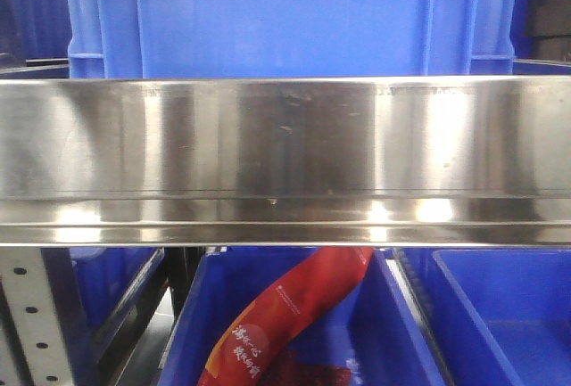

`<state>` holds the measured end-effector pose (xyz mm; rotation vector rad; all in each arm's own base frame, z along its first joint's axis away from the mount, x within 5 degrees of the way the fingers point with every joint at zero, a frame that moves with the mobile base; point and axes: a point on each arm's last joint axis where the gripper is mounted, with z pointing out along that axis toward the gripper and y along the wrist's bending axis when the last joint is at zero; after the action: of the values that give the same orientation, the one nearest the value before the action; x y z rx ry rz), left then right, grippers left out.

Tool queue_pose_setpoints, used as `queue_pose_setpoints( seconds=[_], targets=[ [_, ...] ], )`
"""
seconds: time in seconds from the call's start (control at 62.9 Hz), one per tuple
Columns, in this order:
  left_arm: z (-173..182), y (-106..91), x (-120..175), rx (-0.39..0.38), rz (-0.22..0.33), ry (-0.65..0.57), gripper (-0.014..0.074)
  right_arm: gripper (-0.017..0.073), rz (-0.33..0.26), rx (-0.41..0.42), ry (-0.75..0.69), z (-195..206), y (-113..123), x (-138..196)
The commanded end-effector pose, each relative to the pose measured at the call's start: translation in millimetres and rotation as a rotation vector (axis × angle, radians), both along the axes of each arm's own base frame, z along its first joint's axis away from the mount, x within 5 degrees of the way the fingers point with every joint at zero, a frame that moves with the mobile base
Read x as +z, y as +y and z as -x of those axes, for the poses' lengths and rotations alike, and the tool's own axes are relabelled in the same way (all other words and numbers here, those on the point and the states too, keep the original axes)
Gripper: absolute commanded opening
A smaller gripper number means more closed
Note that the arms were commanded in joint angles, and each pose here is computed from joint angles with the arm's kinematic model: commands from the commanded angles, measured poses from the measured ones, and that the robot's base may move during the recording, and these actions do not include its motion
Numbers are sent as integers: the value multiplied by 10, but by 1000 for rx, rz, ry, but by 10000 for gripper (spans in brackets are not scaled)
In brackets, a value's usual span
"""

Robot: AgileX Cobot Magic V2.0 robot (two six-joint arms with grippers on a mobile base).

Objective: Grab block from conveyor and place in blue bin

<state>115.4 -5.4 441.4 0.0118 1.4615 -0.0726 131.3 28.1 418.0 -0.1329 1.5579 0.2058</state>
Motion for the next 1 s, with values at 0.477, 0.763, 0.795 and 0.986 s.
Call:
queue_pose_setpoints(
  seconds=[0.477, 0.763, 0.795, 0.986],
  targets=[
    [-958, -1146, 248, -468, 18, -15, -111, -162, 48, 290, 73, -959, 951, 296],
    [-1613, -1589, -125, -482, -13, 104, -111, -162, 78, 288, 157, -1332, 1148, -36],
    [-1649, -1611, -148, -483, -17, 116, -108, -162, 80, 288, 161, -1337, 1151, -45],
    [-1672, -1641, -266, -495, -48, 231, 210, 38, 108, 293, 243, -1332, 1154, -130]
  ],
)
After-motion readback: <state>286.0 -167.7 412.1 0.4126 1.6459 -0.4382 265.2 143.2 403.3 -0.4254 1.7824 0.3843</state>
